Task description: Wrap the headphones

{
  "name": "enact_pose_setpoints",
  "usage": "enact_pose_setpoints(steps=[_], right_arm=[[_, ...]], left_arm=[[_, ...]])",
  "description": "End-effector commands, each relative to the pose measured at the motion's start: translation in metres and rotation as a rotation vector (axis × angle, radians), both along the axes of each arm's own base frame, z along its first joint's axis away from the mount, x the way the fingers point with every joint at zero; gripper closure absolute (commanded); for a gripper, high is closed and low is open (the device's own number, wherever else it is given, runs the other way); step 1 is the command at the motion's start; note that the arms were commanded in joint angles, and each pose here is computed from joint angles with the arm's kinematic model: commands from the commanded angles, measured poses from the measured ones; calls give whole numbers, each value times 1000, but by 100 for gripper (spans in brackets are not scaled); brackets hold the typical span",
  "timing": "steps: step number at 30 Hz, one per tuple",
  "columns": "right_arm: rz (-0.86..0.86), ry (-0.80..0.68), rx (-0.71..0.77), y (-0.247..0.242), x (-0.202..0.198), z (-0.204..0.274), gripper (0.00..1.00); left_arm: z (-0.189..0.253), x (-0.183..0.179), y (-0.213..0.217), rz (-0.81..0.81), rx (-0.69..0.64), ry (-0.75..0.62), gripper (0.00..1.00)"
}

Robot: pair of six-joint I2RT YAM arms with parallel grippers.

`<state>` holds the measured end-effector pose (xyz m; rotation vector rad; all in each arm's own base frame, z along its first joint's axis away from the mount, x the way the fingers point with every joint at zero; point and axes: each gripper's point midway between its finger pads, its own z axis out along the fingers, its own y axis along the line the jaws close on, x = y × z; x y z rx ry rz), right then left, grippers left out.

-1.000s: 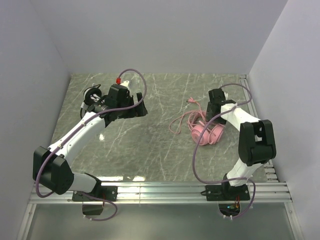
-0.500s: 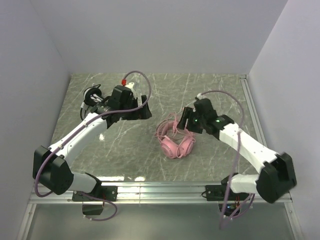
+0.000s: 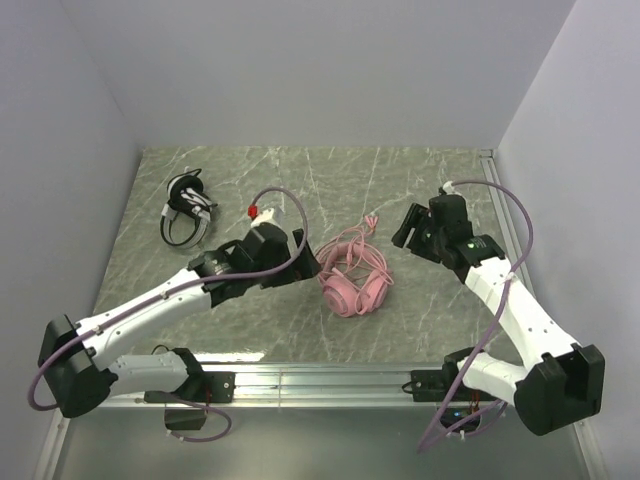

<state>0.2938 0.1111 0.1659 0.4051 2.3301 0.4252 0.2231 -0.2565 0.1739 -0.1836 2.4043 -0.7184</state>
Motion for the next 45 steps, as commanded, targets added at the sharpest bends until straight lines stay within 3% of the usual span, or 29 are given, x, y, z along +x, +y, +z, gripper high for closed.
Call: enact_pose_setpoints(steps=[1,4,12,26,33,38,45], right_arm=[[9,-39,-6,-5,2,4,25],[24,-54,15,-2,0,6,25],[22,-94,32,-4,-3,16,25],[47,-134,71,-3,-13,28,25],[53,-135,69,-3,-14,24,25],[51,-141,65,-6,-14,26,25],[50,-156,81,-6,-15,28,25]], left_arm=[[27,8,-12,257,-161,31,1],[32,8,-16,408,-134,66,1],[16,12,-47,515,-151,212,1],[-22,16,-103,496,-104,396,1],[-47,12,-106,510,-77,441,1],[-56,8,-100,526,37,446,1],[-56,4,-87,556,-3,435,1]])
